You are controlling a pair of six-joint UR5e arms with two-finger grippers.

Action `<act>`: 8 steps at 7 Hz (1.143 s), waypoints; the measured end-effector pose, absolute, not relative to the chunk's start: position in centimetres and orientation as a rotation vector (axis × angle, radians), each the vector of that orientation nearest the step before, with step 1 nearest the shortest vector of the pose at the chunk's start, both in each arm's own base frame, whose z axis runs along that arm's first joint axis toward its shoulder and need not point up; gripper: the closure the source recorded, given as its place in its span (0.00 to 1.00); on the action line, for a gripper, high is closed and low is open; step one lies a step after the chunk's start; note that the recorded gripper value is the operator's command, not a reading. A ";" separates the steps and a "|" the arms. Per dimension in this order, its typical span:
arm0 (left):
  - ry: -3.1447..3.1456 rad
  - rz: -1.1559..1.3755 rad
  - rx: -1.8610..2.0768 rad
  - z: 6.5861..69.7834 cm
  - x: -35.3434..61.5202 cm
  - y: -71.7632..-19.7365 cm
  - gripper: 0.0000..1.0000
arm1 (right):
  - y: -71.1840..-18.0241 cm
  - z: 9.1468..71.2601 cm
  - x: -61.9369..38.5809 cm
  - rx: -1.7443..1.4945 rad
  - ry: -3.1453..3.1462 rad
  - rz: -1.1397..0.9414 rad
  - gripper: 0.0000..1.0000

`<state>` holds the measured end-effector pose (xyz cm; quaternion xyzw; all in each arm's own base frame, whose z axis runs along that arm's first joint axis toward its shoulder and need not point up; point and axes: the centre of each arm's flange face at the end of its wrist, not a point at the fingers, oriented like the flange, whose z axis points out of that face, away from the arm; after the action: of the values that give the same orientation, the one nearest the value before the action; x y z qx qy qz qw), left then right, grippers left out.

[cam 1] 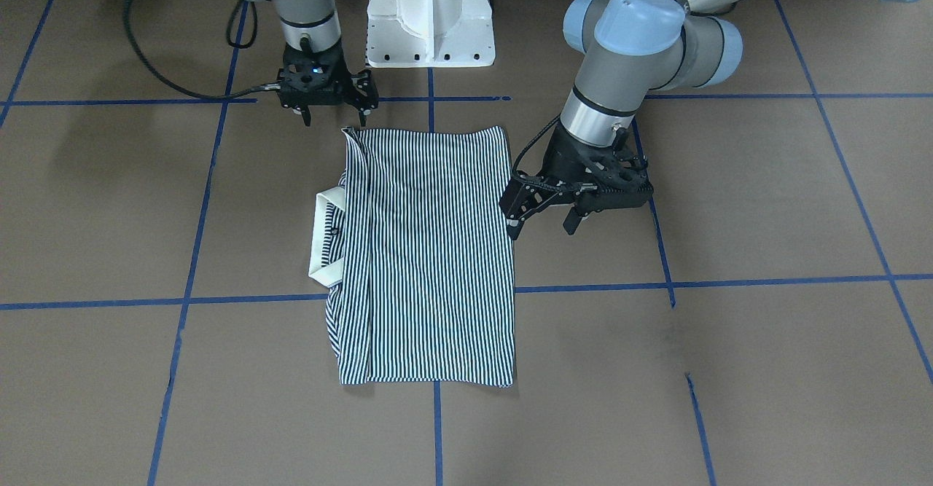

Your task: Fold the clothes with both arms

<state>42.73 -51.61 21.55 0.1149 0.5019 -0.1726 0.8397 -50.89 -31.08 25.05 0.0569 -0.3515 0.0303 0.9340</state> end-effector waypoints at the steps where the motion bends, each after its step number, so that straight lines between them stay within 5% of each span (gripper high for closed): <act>1: 1.059 -0.360 0.239 21.7 42.6 -50.9 0.00 | -30.9 24.7 -52.5 0.127 -0.681 0.009 0.00; 8: 1.045 -0.354 0.229 22.9 43.3 -50.4 0.00 | -33.7 28.4 -54.9 0.144 -0.570 -0.204 0.00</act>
<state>43.25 -50.39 22.89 0.1084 0.4951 -0.1679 0.8455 -54.92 -33.69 28.43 0.0710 -0.2806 -0.1004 0.9519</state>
